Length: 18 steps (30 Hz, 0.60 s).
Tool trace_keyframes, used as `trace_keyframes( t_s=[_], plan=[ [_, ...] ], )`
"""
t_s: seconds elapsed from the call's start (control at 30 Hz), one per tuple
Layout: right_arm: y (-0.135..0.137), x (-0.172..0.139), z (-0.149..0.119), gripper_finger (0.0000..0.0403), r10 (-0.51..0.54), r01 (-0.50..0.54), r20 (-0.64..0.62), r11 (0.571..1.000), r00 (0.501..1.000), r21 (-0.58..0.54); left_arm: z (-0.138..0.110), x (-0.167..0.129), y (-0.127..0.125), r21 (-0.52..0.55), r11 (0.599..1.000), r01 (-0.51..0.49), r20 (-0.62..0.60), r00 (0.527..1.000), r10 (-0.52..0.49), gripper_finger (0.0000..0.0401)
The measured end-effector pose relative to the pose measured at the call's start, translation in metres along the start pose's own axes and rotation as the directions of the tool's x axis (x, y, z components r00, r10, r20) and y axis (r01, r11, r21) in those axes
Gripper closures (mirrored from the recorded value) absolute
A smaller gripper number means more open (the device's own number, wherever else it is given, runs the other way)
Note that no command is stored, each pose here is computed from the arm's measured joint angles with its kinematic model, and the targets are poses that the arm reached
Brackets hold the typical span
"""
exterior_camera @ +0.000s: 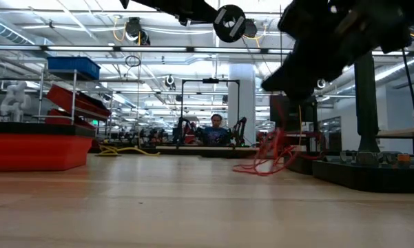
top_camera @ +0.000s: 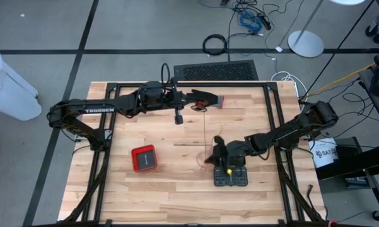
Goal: Coil cords
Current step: Coil the red wire onto the spool
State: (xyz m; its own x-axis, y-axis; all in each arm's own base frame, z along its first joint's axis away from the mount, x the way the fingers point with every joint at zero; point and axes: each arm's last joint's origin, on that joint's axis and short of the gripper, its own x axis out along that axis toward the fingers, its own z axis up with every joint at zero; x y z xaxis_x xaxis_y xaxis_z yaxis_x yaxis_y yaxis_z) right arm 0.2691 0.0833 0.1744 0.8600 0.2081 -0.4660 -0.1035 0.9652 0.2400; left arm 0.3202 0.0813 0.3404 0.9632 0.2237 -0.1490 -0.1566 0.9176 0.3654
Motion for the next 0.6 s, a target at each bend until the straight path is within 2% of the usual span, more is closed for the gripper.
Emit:
trace_keyframes(
  t_s=[0.1, 0.2, 0.27, 0.33, 0.43, 0.47, 0.5, 0.6],
  plan=[
    [0.017, -0.012, 0.014, 0.0403, 0.184, -0.183, 0.084, 0.983, 0.979, -0.015, 0.002, 0.000, 0.001, -0.001, 1.000, -0.003, 0.023, 1.000, 0.003, 0.0401],
    [0.031, -0.031, 0.029, 0.0403, 0.350, -0.355, 0.160, 0.935, 0.923, -0.001, 0.004, -0.001, 0.002, -0.004, 1.000, -0.002, 0.042, 0.999, 0.002, 0.0401],
    [0.039, -0.046, 0.038, 0.0403, 0.444, -0.456, 0.201, 0.890, 0.873, 0.014, 0.005, -0.001, 0.002, -0.007, 1.000, 0.001, 0.049, 0.999, -0.001, 0.0401],
    [0.049, -0.062, 0.048, 0.0403, 0.535, -0.555, 0.259, 0.832, 0.804, 0.004, 0.005, -0.001, 0.002, -0.006, 1.000, 0.001, 0.053, 0.999, -0.001, 0.0401],
    [0.059, -0.082, 0.057, 0.0401, 0.608, -0.643, 0.327, 0.766, 0.724, 0.000, 0.007, -0.001, 0.002, -0.005, 1.000, -0.004, 0.065, 0.998, 0.004, 0.0401],
    [0.060, -0.085, 0.057, 0.0401, 0.613, -0.652, 0.313, 0.757, 0.726, 0.030, 0.007, -0.001, 0.003, -0.006, 1.000, -0.008, 0.067, 0.998, 0.009, 0.0401],
    [0.059, -0.086, 0.054, 0.0400, 0.602, -0.644, 0.281, 0.760, 0.748, 0.087, 0.007, -0.002, 0.004, -0.006, 1.000, -0.016, 0.066, 0.998, 0.016, 0.0401],
    [0.050, -0.079, 0.034, 0.0399, 0.480, -0.485, 0.094, 0.822, 0.872, 0.299, 0.007, -0.002, 0.004, -0.008, 1.000, -0.024, 0.061, 0.998, 0.024, 0.0401]
  ],
)
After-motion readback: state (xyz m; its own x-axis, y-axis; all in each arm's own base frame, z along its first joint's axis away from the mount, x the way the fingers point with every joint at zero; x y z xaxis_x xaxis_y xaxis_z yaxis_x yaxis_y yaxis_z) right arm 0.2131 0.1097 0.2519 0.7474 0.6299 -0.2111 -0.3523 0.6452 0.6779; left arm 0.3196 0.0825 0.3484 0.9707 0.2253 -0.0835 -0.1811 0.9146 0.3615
